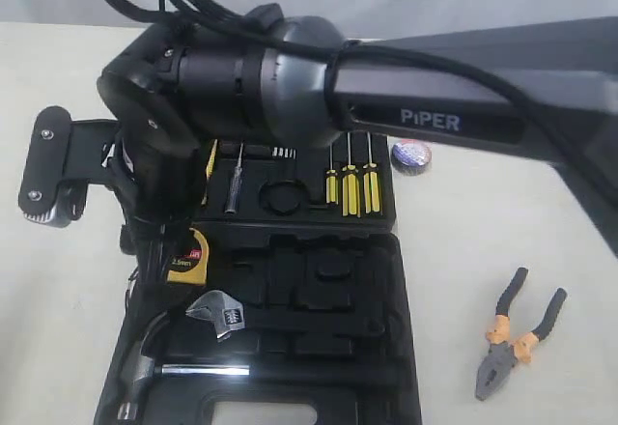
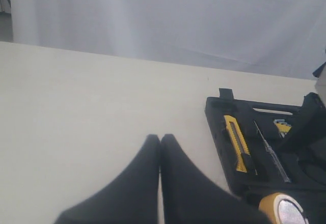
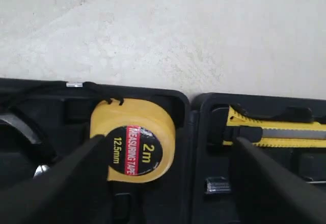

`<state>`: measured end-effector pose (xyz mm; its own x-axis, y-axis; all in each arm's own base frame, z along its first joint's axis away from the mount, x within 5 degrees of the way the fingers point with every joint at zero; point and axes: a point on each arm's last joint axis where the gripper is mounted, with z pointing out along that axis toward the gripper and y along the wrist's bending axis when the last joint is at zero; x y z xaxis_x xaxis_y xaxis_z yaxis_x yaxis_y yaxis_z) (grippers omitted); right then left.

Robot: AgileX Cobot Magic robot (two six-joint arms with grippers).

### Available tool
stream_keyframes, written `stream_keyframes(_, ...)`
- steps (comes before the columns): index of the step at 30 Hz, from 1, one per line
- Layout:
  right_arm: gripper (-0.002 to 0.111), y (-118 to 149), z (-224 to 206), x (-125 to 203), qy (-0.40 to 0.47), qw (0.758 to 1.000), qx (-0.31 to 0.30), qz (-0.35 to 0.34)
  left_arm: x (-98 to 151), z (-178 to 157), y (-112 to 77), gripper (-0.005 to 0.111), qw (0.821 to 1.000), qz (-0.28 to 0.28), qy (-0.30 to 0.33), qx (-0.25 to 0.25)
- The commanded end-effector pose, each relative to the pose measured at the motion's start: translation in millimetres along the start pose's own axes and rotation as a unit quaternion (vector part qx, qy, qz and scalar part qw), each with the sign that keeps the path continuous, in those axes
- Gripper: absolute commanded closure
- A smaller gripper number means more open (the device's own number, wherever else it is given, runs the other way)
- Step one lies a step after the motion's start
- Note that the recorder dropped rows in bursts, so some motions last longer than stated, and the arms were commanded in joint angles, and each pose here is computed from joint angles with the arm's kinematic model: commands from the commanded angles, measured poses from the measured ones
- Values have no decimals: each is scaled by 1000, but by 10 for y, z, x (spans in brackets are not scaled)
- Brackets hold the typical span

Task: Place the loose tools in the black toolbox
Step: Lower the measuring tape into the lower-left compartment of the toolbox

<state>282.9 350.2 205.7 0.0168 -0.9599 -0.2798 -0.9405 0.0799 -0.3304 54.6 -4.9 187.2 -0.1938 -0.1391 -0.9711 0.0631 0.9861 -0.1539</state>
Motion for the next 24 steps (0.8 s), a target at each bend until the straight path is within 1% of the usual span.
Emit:
stream_keyframes(1,86,-17,13,-1,-1,1000,2,16,-14,-2,-5,107,1000,2,0,3)
stream_keyframes(2,99,-13,39,-1,0,1000,1,19,-14,-2,-5,107,1000,2,0,3)
stream_keyframes(3,109,-7,80,0,0,1000,0,21,-14,-2,-5,107,1000,2,0,3)
stream_keyframes(9,109,-1,338,-53,-33,998,17,49,-14,-2,-5,107,1000,2,0,3)
stream_keyframes(12,109,39,491,-29,-24,998,10,49,-14,-2,-5,107,1000,2,0,3)
stream_keyframes(15,109,94,572,12,-3,998,-11,59,-14,-2,-5,107,1000,2,0,3)
stream_keyframes(18,109,109,579,10,-5,998,-19,68,-14,-2,-5,107,1000,2,0,3)
stream_keyframes(24,109,66,491,-37,-27,997,-6,70,-14,-2,-5,107,1000,2,0,3)
